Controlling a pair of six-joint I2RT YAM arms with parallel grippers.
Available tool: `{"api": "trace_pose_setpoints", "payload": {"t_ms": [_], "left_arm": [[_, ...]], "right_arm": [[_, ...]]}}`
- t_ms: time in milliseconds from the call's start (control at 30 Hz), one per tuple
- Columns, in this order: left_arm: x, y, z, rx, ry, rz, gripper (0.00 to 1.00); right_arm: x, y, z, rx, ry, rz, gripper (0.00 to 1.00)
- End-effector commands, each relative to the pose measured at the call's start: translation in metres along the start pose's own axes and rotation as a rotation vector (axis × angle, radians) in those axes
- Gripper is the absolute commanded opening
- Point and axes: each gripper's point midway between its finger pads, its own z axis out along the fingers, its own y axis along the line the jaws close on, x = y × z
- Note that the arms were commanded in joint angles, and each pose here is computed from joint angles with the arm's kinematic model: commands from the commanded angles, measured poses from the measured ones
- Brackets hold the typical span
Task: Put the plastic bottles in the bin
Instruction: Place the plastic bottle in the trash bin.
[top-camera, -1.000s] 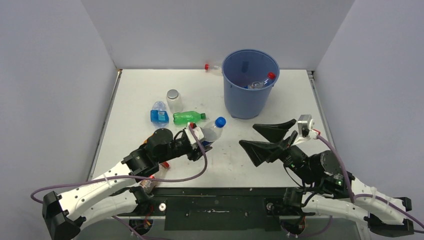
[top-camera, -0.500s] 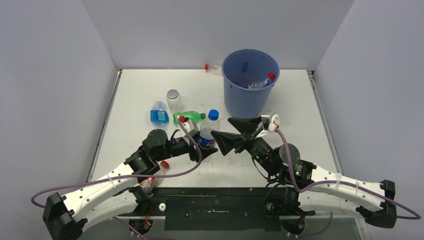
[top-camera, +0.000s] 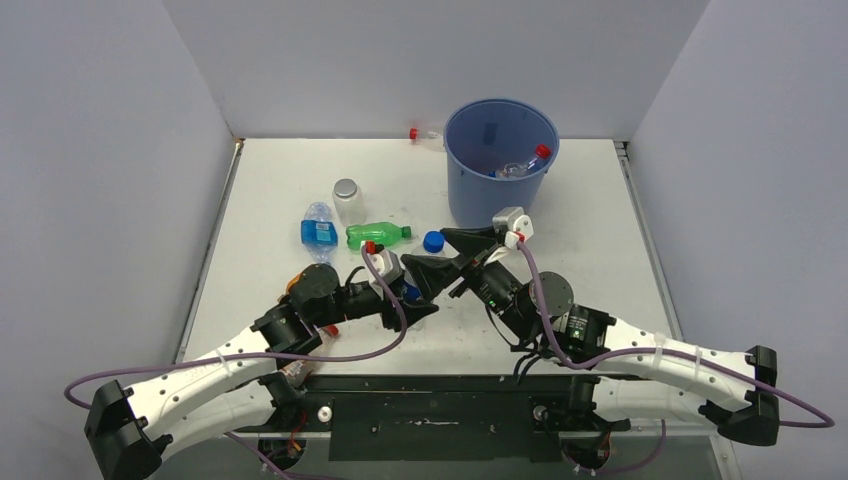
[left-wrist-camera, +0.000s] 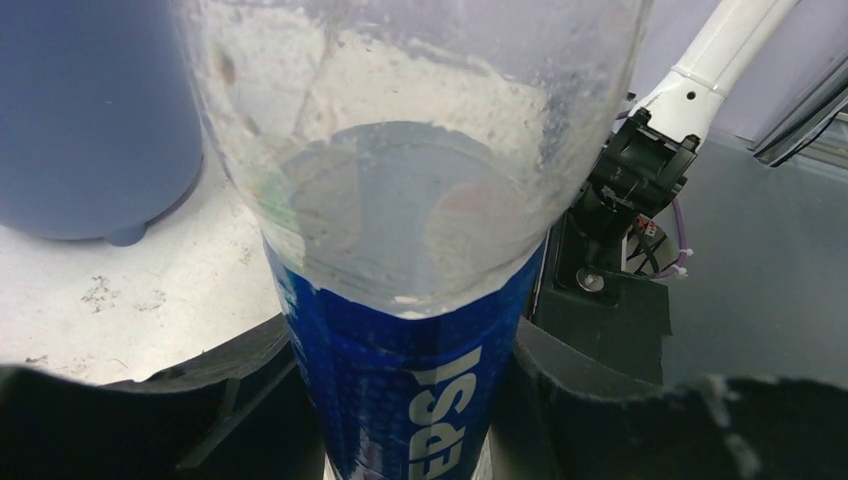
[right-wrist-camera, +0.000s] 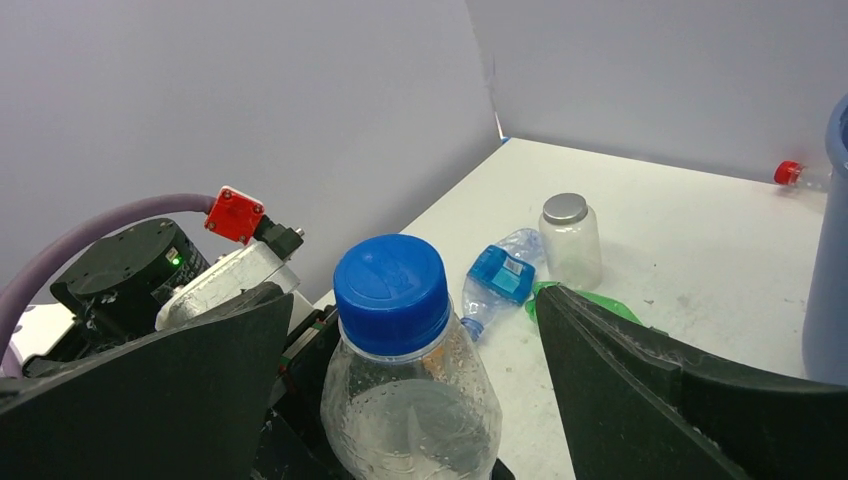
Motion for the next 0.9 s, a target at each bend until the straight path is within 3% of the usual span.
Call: {"api": "trace_pose_setpoints", "payload": {"t_ms": [0, 167, 367, 733, 833, 867], "left_arm": [[-0.017, -0.002, -0.002, 0.002, -0.060, 0.049, 0.25], [-0.017, -0.003, -0.003, 0.001, -0.067, 0.061, 0.25], [-0.017, -0.003, -0.003, 0.005, -0.067, 0.067, 0.25], [-0.017, -0.004, -0.006, -0.003, -0.066, 0.093, 0.25], [-0.019, -0.004, -0.007, -0.009, -0.071, 0.100, 0.28], [-0.019, -0.003, -0.008, -0.013, -0.074, 0.104, 0.33]], "right_arm": [[-0.040, 0.002, -0.005, 0.014, -0.067, 0.023, 0.98], [-0.059, 0.001, -0.017, 0.007, -0.104, 0.039, 0.94], [-0.047, 0.009, -0.004, -0.006, -0.054, 0.020, 0.87], [-0.028, 0.008, 0.006, 0.022, 0.026, -0.012, 0.46], [-0.025, 0.002, 0.006, 0.049, 0.043, -0.032, 0.16], [-0.026, 0.000, 0.004, 0.061, 0.039, -0.035, 0.07]]}}
